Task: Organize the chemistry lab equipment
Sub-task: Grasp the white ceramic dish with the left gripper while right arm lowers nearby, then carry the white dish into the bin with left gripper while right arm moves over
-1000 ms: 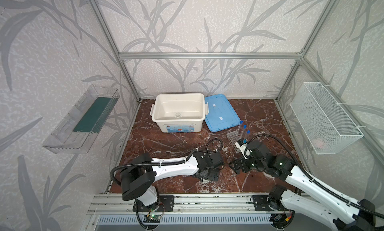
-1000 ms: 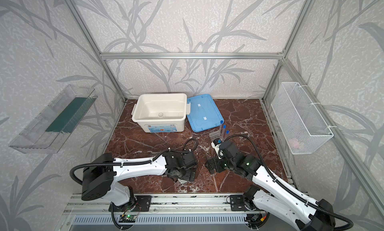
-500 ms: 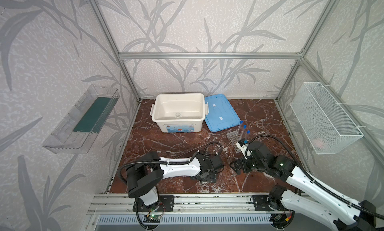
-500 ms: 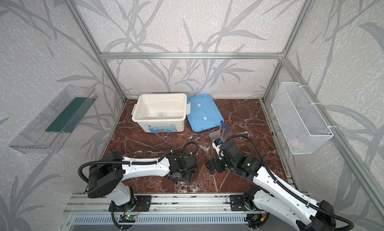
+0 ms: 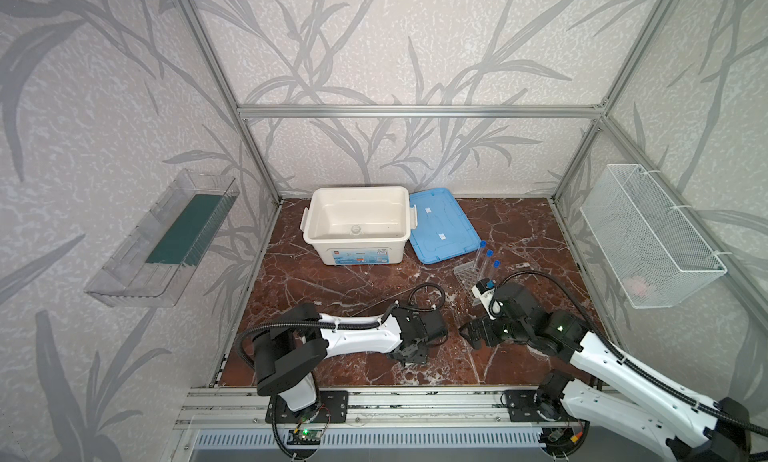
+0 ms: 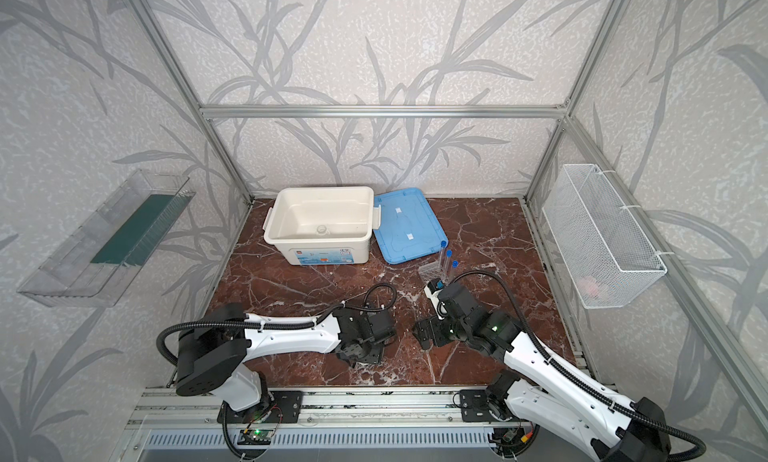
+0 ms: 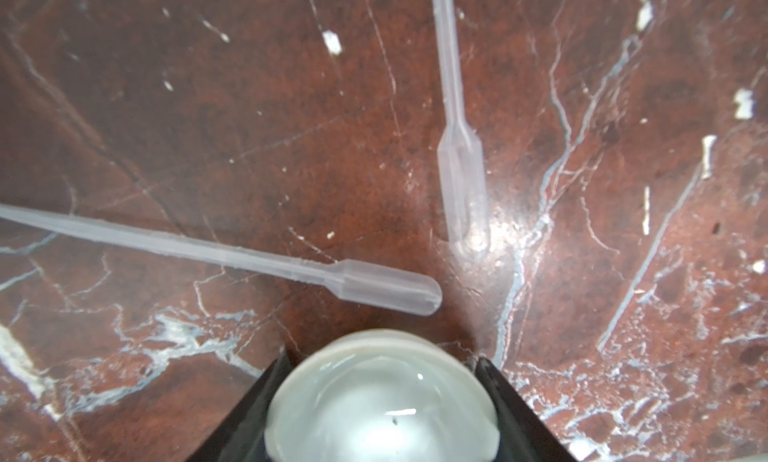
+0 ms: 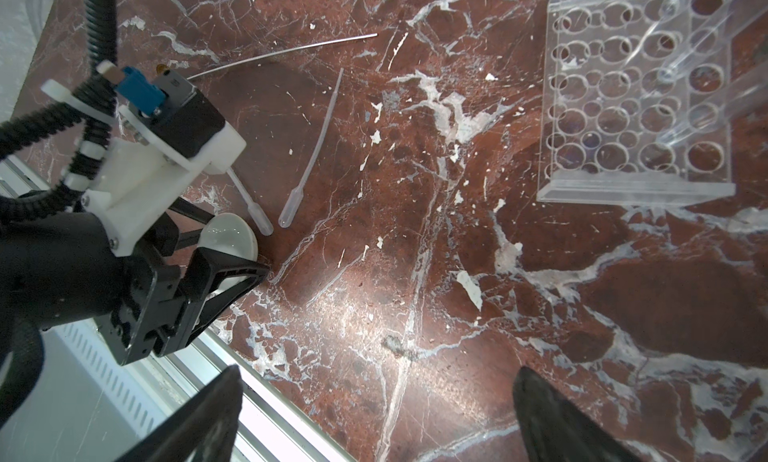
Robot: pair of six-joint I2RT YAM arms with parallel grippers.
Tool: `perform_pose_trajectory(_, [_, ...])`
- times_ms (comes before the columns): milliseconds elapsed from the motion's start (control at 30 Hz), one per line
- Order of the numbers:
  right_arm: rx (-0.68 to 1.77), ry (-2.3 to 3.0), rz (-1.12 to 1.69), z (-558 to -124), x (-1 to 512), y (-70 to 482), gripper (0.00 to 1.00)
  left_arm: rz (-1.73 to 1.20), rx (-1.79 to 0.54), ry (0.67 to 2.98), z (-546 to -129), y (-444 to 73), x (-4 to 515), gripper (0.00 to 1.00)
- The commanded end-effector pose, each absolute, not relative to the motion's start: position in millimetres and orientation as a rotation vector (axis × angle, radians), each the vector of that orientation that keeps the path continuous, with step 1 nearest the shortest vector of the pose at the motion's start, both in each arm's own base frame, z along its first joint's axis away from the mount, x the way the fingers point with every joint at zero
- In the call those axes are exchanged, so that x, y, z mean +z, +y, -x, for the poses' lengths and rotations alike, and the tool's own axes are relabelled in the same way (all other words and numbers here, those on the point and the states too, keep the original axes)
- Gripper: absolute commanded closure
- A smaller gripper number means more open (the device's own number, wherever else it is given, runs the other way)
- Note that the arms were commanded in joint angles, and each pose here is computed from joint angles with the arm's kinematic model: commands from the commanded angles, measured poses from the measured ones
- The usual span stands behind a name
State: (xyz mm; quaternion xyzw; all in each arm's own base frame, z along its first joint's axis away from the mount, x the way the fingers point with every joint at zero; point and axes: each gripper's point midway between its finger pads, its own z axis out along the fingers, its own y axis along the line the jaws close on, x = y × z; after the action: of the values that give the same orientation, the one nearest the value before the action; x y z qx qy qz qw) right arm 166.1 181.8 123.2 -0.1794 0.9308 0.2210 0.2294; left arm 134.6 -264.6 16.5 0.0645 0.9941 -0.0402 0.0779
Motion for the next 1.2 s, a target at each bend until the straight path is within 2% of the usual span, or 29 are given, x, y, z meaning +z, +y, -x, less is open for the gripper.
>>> perform_pose_trajectory(0, [0.61, 2.567, 0.482, -164, 119, 182, 0.01, -0.185, -0.097, 2.97, -135, -265, 14, 0.41])
perform_pose_trajectory(133, [0.615, 2.563, 0.481, -165, 120, 182, 0.01, -0.189, -0.101, 2.961, -136, -267, 18, 0.42])
perform_pose_trajectory(300, [0.653, 2.536, 0.491, -165, 126, 187, 0.01, -0.198, -0.133, 2.94, -138, -269, 32, 0.5])
perform_pose_trajectory(433, [0.768, 2.468, 0.52, -164, 145, 202, 0.01, -0.217, -0.222, 2.899, -142, -278, 60, 0.5])
perform_pose_trajectory(533, [0.836, 2.396, 0.527, -167, 166, 211, 0.01, -0.227, -0.186, 2.847, -152, -274, 90, 0.52])
perform_pose_trajectory(633, [0.851, 2.335, 0.527, -174, 190, 216, 0.01, -0.255, -0.12, 2.801, -165, -263, 120, 0.53])
perform_pose_trajectory(867, [0.883, 2.211, 0.536, -195, 243, 234, 0.01, -0.201, -0.172, 2.697, -208, -228, 185, 0.56])
perform_pose_trajectory(1167, [1.068, 2.009, 0.543, -228, 326, 285, 0.01, -0.108, -0.185, 2.647, -271, -170, 263, 0.57])
